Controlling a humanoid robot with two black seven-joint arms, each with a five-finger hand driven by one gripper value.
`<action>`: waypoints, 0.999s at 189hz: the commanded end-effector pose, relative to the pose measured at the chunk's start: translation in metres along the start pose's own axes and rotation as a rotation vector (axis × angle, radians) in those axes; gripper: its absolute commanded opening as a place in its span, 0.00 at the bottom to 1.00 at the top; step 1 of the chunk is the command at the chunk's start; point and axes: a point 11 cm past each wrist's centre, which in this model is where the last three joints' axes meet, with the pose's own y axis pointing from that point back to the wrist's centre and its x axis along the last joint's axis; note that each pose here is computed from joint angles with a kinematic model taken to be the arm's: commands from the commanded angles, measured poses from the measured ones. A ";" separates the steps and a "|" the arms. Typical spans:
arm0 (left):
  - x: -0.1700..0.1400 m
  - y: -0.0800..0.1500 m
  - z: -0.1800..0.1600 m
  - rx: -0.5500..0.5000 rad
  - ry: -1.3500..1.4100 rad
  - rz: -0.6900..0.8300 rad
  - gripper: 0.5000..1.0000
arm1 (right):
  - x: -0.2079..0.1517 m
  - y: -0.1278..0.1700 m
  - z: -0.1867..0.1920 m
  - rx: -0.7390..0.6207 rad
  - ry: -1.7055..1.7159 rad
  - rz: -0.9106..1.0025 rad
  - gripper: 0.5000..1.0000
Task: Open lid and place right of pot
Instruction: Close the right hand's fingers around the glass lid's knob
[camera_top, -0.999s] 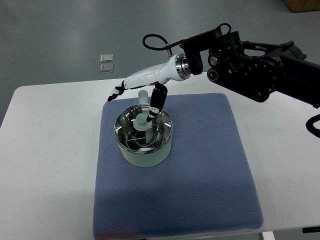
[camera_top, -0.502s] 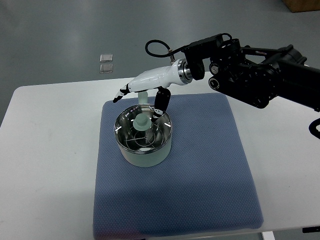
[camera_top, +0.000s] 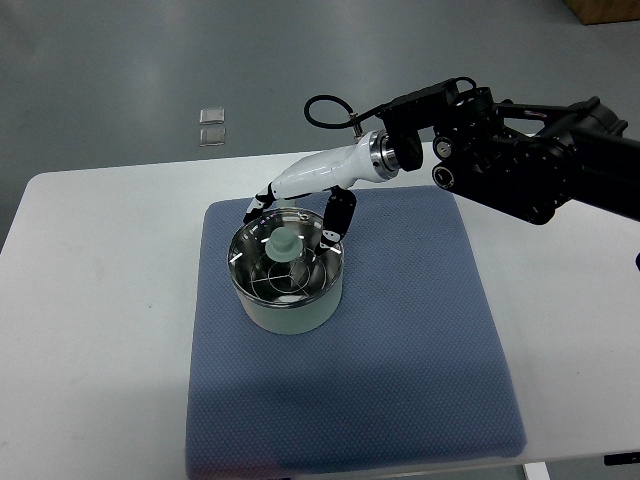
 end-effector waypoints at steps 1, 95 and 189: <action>0.000 0.000 0.000 0.000 0.001 0.001 1.00 | -0.001 -0.002 -0.001 0.001 0.004 -0.001 0.74; 0.000 0.000 0.000 0.000 0.000 -0.002 1.00 | -0.006 -0.004 0.002 -0.013 0.013 -0.013 0.59; 0.000 0.000 0.000 0.000 0.000 -0.002 1.00 | -0.006 -0.006 0.004 -0.023 0.011 -0.010 0.52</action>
